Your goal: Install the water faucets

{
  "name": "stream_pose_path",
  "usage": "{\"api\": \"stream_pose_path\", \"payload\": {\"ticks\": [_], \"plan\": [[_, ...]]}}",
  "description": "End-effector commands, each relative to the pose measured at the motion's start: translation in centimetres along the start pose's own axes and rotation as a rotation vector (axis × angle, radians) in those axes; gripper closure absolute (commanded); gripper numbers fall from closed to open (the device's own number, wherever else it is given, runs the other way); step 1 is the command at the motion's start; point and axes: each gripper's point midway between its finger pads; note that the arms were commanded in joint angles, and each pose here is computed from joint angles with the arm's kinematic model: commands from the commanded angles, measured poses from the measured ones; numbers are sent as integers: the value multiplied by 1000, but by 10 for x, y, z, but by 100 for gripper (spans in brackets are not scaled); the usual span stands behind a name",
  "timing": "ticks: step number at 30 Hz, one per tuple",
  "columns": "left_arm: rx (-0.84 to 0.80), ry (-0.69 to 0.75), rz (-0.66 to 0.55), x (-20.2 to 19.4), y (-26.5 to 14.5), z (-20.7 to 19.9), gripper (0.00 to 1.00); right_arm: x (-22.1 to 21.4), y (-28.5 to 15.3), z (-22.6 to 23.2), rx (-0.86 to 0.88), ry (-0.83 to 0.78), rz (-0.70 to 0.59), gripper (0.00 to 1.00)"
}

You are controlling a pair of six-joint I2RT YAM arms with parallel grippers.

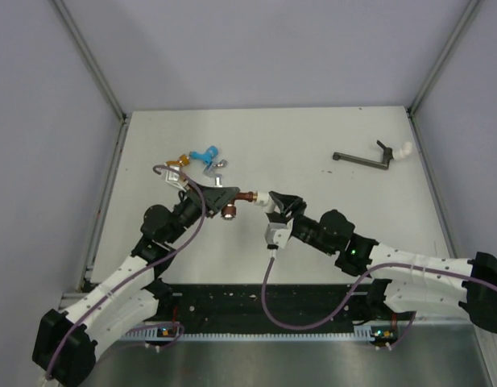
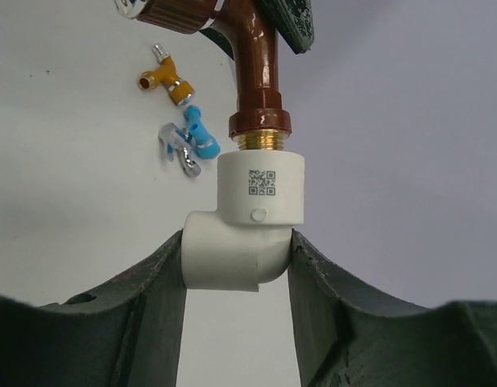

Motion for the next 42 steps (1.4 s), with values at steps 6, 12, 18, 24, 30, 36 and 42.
{"api": "stream_pose_path", "payload": {"ticks": [6, 12, 18, 24, 30, 36, 42], "plan": [[-142, 125, 24, -7, -2, -25, 100, 49, 1, -7, 47, 61, -136, 100], [-256, 291, 43, -13, -7, -39, 100, 58, -5, 1, 156, 137, -135, 100], [-396, 522, 116, -30, -16, -50, 100, 67, -12, -1, 222, 239, -156, 100], [-541, 753, 196, -47, -31, -59, 100, 76, -16, 3, 327, 334, -161, 100], [-609, 838, 117, -46, -45, -69, 100, 81, -22, -2, 360, 431, -211, 100], [-651, 718, 82, -45, -51, -79, 100, 84, -28, -3, 333, 399, -300, 100], [-771, 717, 92, -56, -65, -88, 100, 90, -32, 9, 461, 433, -290, 100]]}}
Point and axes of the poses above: each gripper's point midway between its finger pads, its own y axis out along the fingers, its own z axis along the line the jaws close on, x = y × z, and after that the axes turned 13 degrees about y, right-handed
